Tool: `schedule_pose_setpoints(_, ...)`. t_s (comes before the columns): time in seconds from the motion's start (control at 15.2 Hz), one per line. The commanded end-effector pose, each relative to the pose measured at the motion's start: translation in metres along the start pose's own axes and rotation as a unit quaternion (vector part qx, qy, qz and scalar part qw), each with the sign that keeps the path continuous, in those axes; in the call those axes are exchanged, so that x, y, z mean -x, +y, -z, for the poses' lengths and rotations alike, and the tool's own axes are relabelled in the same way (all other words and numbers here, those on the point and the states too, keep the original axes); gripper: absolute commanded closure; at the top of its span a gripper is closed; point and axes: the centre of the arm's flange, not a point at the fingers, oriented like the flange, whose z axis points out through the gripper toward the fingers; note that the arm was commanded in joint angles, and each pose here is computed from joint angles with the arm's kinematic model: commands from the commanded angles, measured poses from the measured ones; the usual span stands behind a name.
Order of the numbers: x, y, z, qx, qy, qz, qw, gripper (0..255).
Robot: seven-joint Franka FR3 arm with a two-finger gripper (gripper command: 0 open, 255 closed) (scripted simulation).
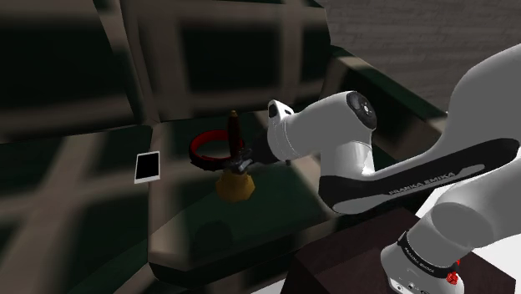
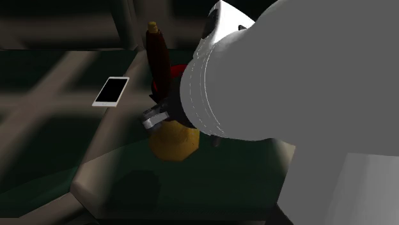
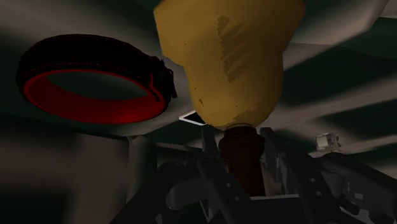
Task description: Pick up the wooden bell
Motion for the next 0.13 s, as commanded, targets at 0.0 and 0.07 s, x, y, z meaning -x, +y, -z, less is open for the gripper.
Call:
schedule_pose_setpoints(0.0,-0.0041,-0.0005,0.0059,0.0,0.0,0.0,1.0,255)
schedule_pose_setpoints(0.07,-0.0041,-0.0005,0.0059,0.0,0.0,0.0,1.0,255)
